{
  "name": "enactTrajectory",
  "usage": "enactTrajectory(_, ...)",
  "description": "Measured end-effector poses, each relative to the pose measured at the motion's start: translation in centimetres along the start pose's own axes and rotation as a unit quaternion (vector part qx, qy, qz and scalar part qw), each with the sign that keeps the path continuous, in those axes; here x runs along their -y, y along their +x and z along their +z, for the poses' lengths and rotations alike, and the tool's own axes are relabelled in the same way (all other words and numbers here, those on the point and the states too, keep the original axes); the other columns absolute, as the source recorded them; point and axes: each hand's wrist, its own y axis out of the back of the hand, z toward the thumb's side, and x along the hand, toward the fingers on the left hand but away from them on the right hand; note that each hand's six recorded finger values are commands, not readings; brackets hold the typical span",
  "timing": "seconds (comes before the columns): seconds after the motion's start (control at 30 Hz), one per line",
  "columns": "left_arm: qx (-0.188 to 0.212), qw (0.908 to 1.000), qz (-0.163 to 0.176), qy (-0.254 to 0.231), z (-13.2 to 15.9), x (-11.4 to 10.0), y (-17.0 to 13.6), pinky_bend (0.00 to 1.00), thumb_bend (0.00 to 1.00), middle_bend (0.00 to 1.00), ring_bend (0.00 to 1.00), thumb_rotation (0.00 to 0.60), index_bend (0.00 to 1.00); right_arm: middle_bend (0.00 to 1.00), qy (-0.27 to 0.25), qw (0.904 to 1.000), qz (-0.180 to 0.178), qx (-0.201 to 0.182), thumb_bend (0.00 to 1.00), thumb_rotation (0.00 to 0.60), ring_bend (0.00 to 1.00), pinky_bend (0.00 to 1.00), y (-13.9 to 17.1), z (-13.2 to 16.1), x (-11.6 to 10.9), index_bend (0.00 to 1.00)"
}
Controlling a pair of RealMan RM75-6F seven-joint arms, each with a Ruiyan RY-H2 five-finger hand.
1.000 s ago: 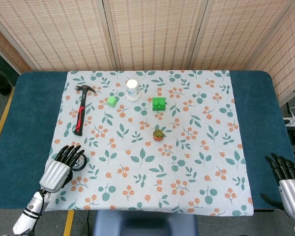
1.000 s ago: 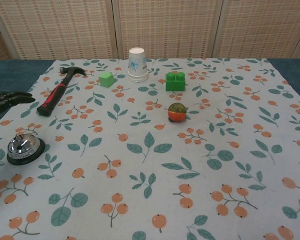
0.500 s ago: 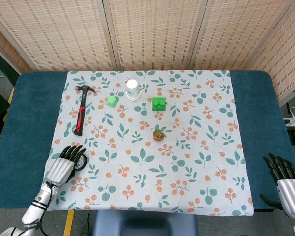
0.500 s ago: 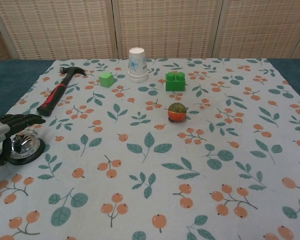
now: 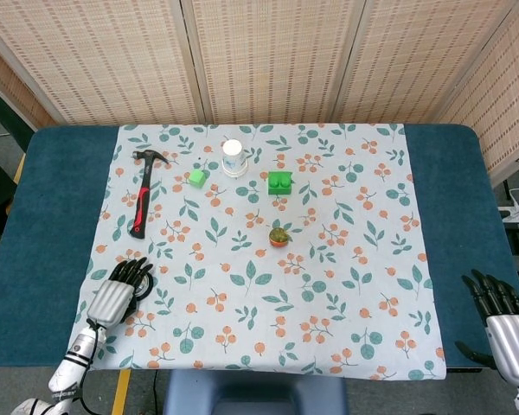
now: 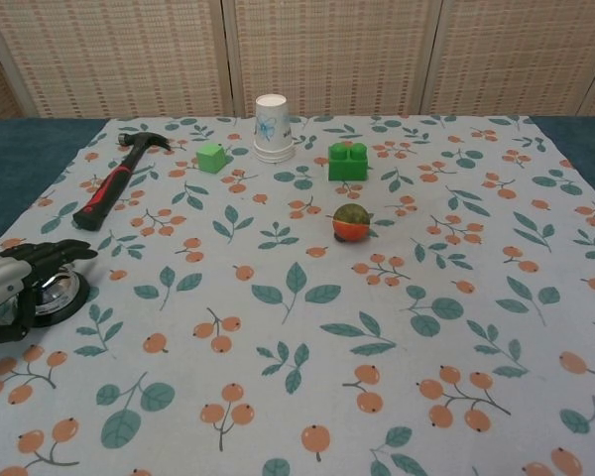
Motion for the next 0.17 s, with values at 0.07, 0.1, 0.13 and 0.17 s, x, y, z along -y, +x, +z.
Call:
enactTrajectory(0.07, 0.012, 0.9997, 0.022, -0.001, 0.6, -1.1, -0.3, 0.08, 1.00, 0.00, 0.00, 0.600, 0.00, 0.00, -0.001, 1.0000, 0.000, 0.002, 0.02, 0.600, 0.00, 0.08, -0.1, 0.0, 0.0, 0.00)
enactTrajectory(0.1, 0.019, 0.9993, 0.034, -0.001, 1.0, -1.7, -0.4, 0.08, 1.00, 0.00, 0.00, 0.600, 0.00, 0.00, -0.002, 1.0000, -0.001, 0.003, 0.02, 0.600, 0.00, 0.08, -0.2, -0.1, 0.0, 0.00)
enactTrajectory(0.13, 0.026, 0.9986, 0.046, -0.002, 1.3, -2.4, -0.6, 0.08, 1.00, 0.00, 0.00, 0.600, 0.00, 0.00, -0.001, 1.0000, -0.001, 0.004, 0.02, 0.600, 0.00, 0.08, -0.3, -0.1, 0.0, 0.00)
enactTrajectory(0.17, 0.037, 0.9974, 0.062, -0.003, 1.8, -3.3, -1.0, 0.08, 1.00, 0.00, 0.00, 0.600, 0.00, 0.00, 0.000, 1.0000, 0.000, 0.004, 0.02, 0.600, 0.00, 0.08, -0.4, 0.0, 0.0, 0.00)
